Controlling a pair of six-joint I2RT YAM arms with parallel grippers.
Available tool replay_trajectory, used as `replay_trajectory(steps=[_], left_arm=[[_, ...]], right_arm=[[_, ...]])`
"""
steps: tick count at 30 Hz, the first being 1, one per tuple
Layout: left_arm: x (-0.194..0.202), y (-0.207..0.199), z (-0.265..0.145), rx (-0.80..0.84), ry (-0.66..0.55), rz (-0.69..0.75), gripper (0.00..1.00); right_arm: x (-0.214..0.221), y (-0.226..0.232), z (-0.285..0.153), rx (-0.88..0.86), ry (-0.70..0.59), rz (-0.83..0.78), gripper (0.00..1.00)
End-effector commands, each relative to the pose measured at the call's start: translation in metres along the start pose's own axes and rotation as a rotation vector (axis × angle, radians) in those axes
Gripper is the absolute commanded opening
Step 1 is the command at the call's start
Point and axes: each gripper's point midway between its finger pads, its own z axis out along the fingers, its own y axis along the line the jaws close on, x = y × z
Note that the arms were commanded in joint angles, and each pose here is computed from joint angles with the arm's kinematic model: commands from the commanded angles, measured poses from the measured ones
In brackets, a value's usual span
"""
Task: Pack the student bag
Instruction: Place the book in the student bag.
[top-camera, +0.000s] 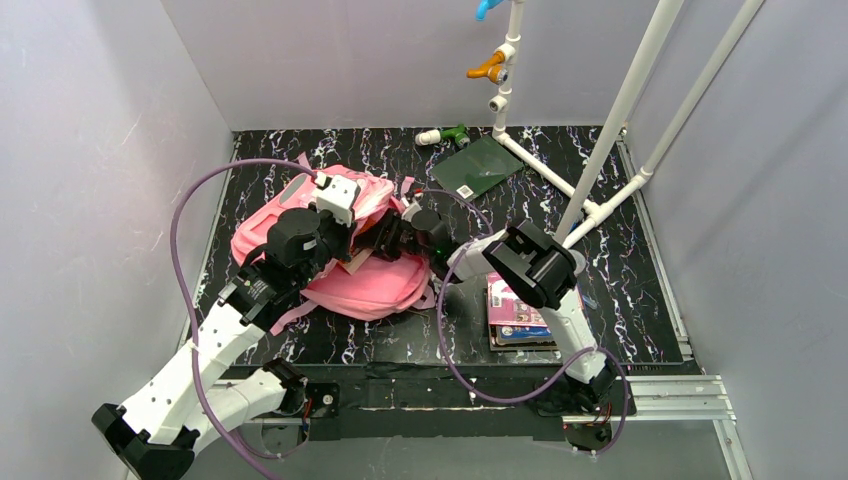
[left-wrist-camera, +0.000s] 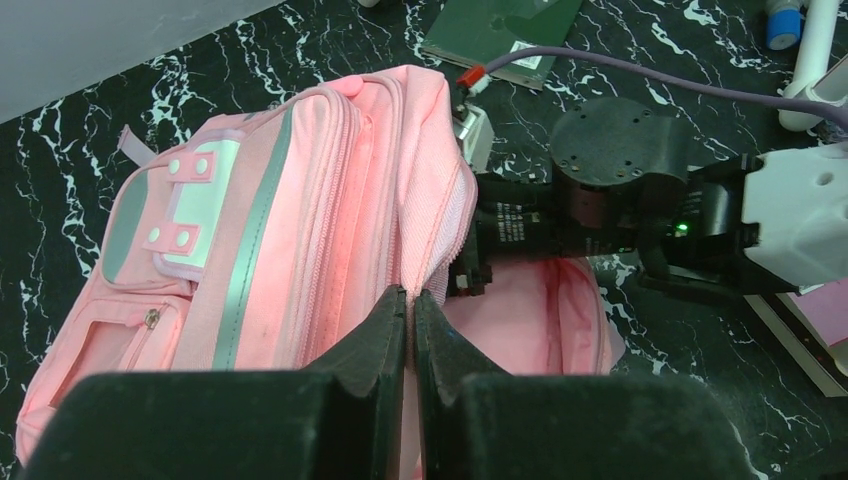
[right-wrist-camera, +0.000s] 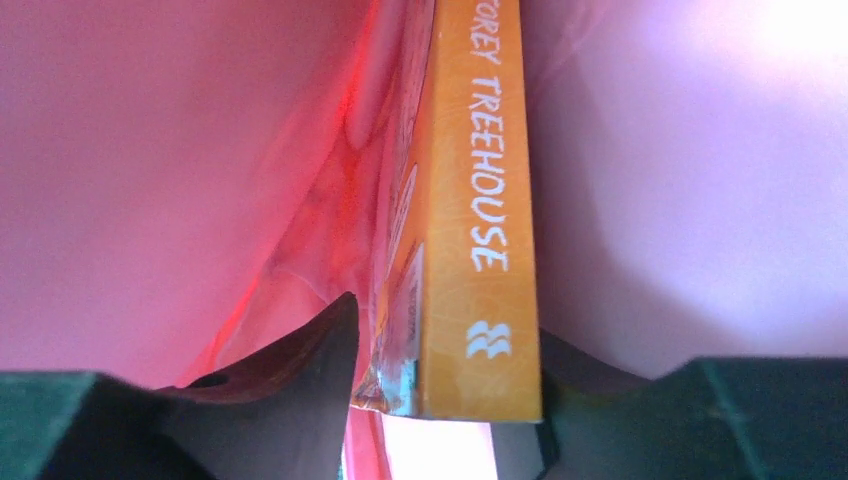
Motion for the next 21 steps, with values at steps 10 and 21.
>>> replay_trajectory(steps=[10,21], left_arm=[[-0.037,-0.010,-0.009,0.061,-0.132,-0.056,0.00],[-0.029,-0.006,-0.015,0.039,-0.123,-0.092,0.00]], right_arm=[[-0.013,0.028,0.002,-0.012,0.001,-0.167,0.75],[-0.040,0.030,0.018,-0.109,-0.105,-0.058,0.37]])
